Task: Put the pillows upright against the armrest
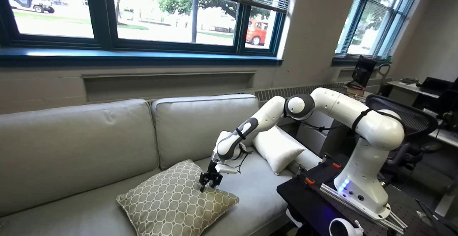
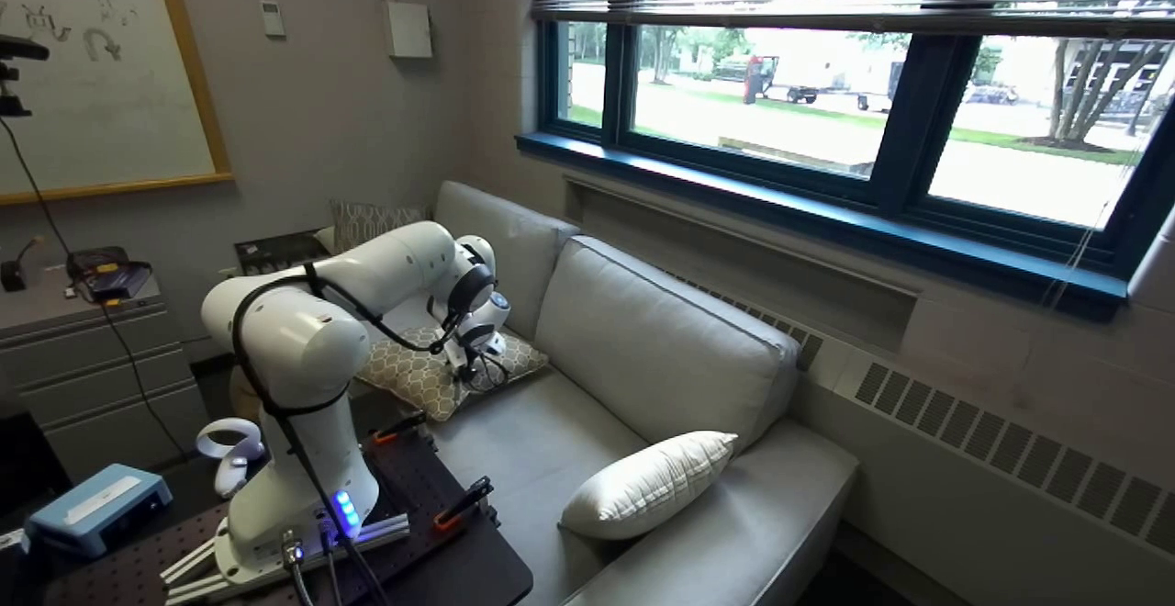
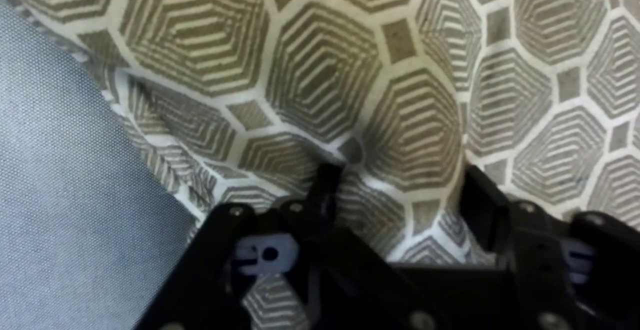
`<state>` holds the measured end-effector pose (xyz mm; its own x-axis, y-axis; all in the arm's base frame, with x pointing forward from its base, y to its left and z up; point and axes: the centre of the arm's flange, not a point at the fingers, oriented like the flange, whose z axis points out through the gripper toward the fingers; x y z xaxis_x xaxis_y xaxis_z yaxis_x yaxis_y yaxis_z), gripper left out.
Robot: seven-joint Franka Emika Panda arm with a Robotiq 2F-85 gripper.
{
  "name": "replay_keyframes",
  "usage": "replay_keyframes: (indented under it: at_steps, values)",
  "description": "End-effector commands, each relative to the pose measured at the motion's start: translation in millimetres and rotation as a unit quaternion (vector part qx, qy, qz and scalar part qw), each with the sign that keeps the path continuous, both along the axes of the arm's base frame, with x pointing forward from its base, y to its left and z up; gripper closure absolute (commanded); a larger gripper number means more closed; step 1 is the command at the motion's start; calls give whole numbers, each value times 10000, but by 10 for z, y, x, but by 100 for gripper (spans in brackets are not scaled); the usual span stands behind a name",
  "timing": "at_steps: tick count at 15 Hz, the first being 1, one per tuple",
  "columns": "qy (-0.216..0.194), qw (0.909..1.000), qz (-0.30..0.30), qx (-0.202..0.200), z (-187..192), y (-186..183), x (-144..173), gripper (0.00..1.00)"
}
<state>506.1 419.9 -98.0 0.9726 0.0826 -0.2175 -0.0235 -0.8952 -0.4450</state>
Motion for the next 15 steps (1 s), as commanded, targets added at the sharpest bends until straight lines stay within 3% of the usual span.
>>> replay_keyframes:
  at_steps: [1, 3, 5, 9, 15]
  values:
    - [147, 9997, -69, 184, -159, 188, 85, 67]
    - [210, 9996, -106, 174, -193, 205, 105, 82]
    - [238, 9994, -160, 177, -181, 248, 105, 90]
    - [-13, 9997, -261, -23, 40, 297, 20, 90]
    - [-789, 9943, -707, 69, 555, -89, -252, 90]
